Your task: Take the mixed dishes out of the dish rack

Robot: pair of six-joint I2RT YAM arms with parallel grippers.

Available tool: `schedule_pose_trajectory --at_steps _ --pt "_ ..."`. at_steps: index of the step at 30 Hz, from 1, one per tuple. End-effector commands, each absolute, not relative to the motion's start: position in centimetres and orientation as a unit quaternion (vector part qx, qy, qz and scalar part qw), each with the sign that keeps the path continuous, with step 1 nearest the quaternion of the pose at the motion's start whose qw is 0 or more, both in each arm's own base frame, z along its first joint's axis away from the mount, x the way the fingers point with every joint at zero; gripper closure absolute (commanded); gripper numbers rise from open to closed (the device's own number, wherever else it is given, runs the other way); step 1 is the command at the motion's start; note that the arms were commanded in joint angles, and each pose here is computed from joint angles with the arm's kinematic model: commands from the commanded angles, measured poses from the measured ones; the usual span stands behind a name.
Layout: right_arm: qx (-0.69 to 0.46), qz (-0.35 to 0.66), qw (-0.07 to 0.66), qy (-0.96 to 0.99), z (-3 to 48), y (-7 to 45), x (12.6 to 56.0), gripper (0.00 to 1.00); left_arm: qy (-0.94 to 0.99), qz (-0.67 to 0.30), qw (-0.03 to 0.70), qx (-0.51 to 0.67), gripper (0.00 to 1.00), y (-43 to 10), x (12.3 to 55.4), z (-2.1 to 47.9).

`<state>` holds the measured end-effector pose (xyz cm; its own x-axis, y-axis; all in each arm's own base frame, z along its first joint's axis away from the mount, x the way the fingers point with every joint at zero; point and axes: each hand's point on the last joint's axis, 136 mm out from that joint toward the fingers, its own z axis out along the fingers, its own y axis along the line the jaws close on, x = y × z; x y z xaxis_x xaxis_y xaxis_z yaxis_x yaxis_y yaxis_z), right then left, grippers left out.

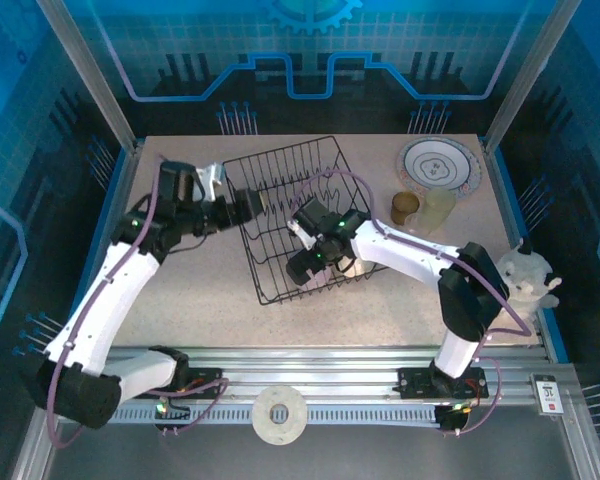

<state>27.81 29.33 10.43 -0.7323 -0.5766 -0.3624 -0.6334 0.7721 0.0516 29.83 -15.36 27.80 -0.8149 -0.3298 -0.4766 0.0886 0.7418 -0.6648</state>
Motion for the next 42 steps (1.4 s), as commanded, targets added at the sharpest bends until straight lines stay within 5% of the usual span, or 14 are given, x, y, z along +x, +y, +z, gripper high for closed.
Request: schedule_pose_trajectory --at_steps 1,21,29,42 --pt "-0.343 0.084 0.150 0.923 9.9 30.1 27.4 0.02 0.886 -0.369 0.271 -0.075 0.04 -15.9 27.1 26.4" --pt "-0.262 0.050 0.160 0.950 8.9 28.1 35.0 0.24 0.892 -0.377 0.230 -0.098 0.03 -16.4 22.9 22.3" --pt "-0.210 0.062 0.172 0.961 9.5 25.6 37.4 0.23 0.886 -0.396 0.226 -0.089 0.09 -19.1 23.4 22.9" --pt "-0.167 0.193 0.257 0.932 18.1 25.2 37.7 0.06 0.924 -0.326 0.187 -0.070 0.21 -24.5 25.0 17.9"
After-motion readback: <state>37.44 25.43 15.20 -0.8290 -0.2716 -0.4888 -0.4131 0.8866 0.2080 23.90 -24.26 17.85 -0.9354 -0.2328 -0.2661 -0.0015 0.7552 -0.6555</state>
